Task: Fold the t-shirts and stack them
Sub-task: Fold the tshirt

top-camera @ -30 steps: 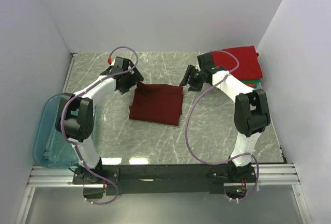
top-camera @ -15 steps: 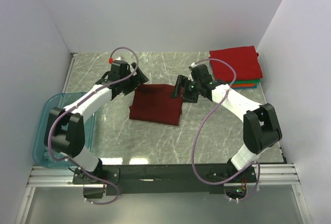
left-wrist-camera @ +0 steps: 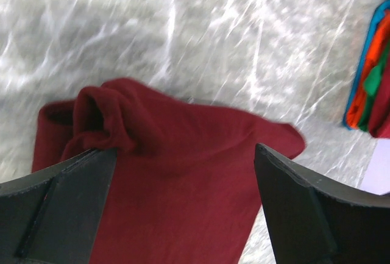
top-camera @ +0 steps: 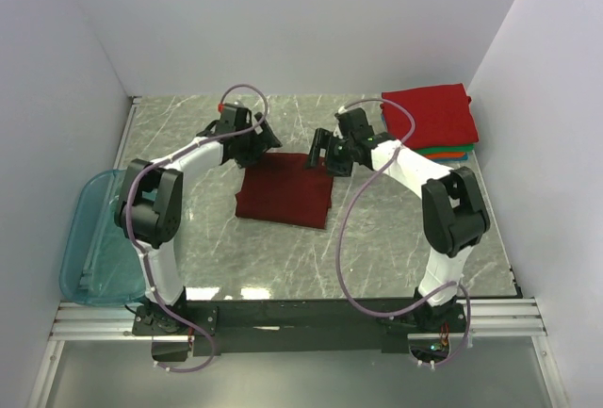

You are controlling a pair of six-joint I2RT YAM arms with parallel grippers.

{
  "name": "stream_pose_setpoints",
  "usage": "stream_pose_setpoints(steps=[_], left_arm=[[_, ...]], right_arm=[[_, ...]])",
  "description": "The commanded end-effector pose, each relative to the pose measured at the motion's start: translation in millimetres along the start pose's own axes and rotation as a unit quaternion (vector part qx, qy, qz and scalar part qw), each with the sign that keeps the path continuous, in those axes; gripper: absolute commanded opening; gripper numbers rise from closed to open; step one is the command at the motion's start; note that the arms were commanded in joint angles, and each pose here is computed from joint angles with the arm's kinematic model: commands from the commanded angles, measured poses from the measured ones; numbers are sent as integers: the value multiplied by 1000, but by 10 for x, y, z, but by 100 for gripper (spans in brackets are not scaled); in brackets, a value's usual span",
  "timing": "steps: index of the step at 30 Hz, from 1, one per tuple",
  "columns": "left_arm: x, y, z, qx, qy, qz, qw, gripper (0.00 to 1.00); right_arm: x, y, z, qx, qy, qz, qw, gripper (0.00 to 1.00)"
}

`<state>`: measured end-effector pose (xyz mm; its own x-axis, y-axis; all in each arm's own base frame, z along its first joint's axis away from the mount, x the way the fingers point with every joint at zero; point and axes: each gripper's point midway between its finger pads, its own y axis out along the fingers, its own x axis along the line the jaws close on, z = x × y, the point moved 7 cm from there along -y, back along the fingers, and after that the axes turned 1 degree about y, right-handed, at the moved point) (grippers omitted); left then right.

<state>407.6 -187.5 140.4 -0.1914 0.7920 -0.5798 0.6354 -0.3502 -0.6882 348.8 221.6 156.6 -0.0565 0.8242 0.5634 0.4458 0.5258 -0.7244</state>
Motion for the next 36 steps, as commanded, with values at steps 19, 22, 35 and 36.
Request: stream_pose_setpoints(steps=[19,22,35,36], left_arm=[[134,474,-279,-12,-14,-48,999,99],[217,459,-267,-18,-14,-65,998,99],[-33,-375,-434,-80,-1,-28,996,99],[-111,-596,-508,-108,0,-20,994,99]], right_arm=[[-386,592,-419,7,16,52,998,85],[-430,672,-410,16,22,42,999,85],[-183,232,-644,-13,-7,53,998,86],[-82,56,-691,-32,-13,47,998,86]])
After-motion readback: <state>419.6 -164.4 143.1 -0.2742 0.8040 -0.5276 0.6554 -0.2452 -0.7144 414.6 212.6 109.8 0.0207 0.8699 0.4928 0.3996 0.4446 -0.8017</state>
